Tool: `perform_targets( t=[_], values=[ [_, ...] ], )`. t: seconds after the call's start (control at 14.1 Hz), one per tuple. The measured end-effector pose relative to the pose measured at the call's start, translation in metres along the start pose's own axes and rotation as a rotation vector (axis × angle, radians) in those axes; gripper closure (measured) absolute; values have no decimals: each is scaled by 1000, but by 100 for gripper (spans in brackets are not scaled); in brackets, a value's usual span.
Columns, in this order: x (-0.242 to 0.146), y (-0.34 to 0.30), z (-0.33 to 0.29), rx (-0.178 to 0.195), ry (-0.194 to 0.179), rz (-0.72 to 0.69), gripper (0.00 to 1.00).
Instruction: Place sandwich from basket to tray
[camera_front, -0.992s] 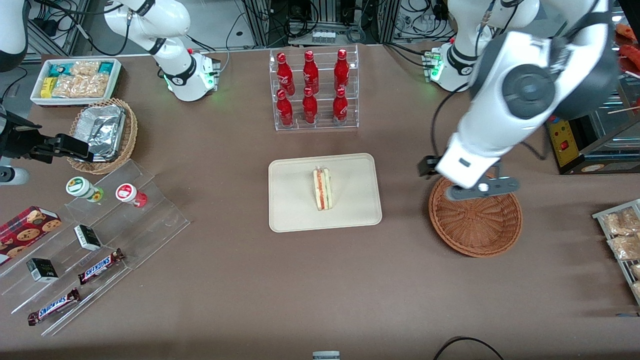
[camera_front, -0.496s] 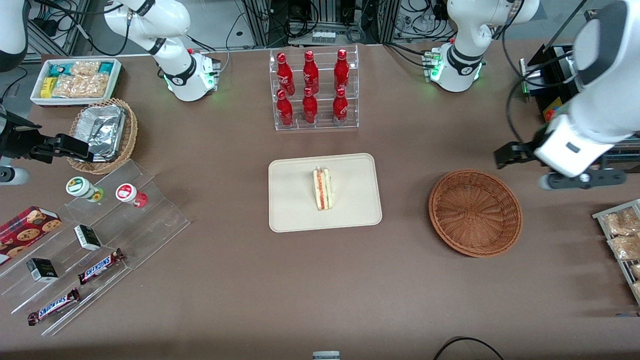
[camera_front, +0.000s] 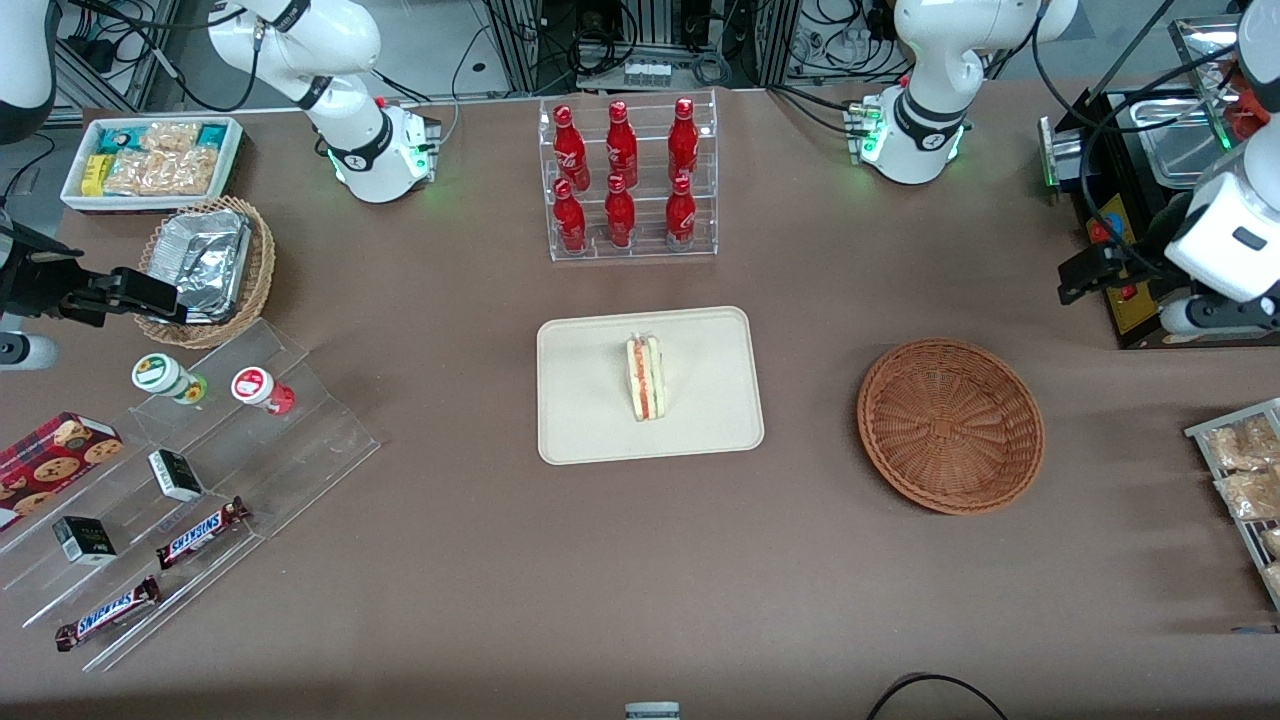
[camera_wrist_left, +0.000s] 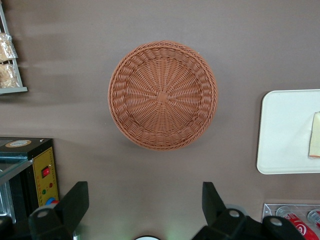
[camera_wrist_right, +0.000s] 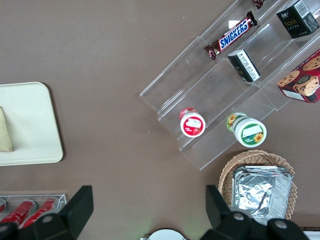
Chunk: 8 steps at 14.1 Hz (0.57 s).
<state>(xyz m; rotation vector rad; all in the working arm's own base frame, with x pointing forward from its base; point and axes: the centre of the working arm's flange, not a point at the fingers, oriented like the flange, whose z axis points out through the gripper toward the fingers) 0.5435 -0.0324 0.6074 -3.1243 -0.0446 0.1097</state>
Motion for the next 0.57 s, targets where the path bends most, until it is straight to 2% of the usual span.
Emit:
perform_targets(
  t=[0.21,0.57],
  values=[
    [-15,3,6,0,20,8,0],
    [-13,11,-1,-2,49,25,0]
  ],
)
